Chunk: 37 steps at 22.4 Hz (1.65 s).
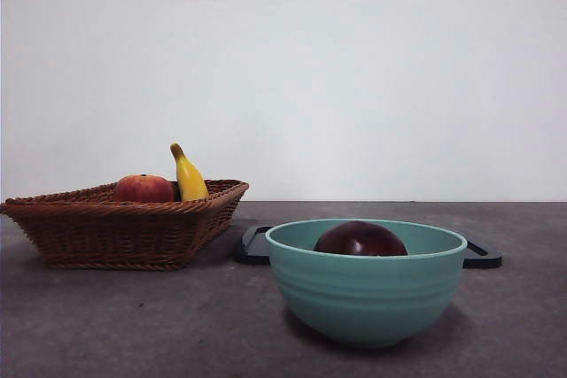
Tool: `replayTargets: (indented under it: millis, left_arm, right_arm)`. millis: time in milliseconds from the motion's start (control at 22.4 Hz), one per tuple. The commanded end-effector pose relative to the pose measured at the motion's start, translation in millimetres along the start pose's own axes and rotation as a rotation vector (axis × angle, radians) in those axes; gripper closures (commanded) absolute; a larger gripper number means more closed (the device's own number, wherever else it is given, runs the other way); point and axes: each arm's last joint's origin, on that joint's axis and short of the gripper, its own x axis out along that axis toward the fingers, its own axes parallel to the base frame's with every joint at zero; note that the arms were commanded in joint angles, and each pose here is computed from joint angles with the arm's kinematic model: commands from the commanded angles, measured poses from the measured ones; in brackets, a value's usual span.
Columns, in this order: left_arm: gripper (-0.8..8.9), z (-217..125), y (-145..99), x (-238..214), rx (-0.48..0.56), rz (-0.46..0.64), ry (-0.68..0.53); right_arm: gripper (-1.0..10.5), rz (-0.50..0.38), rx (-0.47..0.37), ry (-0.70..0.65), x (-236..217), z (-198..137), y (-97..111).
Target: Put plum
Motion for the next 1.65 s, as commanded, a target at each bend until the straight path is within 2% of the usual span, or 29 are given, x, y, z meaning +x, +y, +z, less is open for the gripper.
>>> replayTargets:
  millis: [45,268,446,580,714,1115,1650]
  left_arm:
    - [4.11,-9,7,-12,-0.028,-0.004,0.013]
    - [4.11,-63,7,-15,-0.097,-0.082,0.065]
    - [4.12,-112,-1,-6,-0.144,-0.195,0.141]
    - [4.12,-133,-6,-2,-0.172,-0.276,0.17]
    - [4.13,-134,-8,-3,-0.181,-0.343,0.162]
    - [4.12,-134,-8,-3,-0.181,-0.347,0.159]
    - [4.12,-134,-8,-3,-0.18,-0.347,0.158]
  right_arm:
    - [5.4,0.001,-0.007,-0.012,-2,4,2]
    - [5.4,0.0,-0.007,-0.012,-2,5,2]
    - [5.4,0.0,-0.006,-0.012,-2,5,2]
    - [5.4,0.0,-0.006,-0.011,-2,5,2]
    - [5.4,0.0,-0.003,-0.008,-2,4,2]
    - [5.4,-0.019,0.044,0.044,5,2,-3]
    - [5.7,-0.078,0.136,0.186,70,-7,-27]
